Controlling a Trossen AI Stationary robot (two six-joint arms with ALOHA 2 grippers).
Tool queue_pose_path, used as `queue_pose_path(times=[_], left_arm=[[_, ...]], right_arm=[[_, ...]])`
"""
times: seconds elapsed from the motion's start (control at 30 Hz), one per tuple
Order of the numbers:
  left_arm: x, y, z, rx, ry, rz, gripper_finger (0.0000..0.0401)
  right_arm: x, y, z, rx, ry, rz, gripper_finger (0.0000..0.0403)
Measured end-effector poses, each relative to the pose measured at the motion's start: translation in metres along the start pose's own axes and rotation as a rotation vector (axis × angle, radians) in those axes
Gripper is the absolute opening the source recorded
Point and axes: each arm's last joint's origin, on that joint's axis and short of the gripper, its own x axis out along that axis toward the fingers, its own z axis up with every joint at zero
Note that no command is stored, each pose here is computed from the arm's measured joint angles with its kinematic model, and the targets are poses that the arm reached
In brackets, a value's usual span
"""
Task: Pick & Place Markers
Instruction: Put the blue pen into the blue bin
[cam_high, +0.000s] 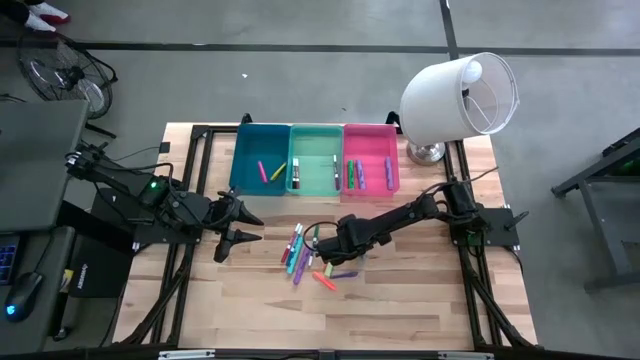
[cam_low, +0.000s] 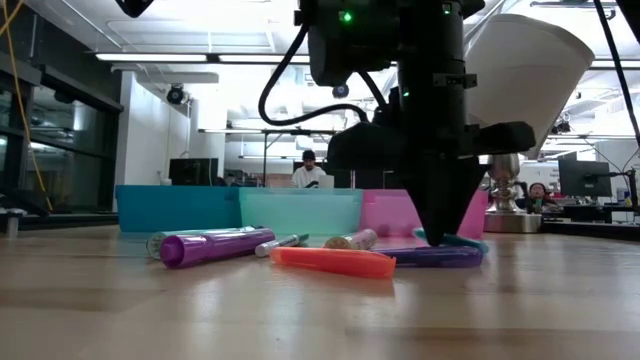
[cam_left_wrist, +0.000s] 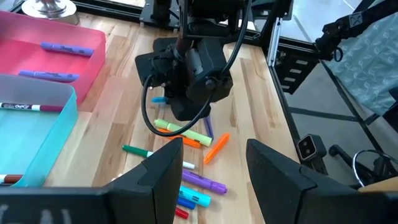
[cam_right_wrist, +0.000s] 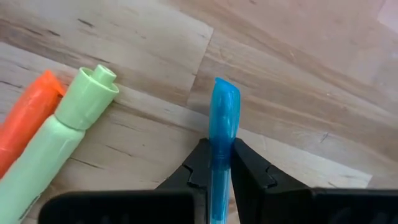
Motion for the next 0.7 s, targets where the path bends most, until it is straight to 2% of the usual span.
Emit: queue_pose_path(times=[0.7], left_arm=[[0.027,-0.005,-0.007,0.004,0.075,0.050,0.0175]], right_arm=[[-0.002,-0.002,-0.005,-0.050,-0.018,-0.028,0.0029]])
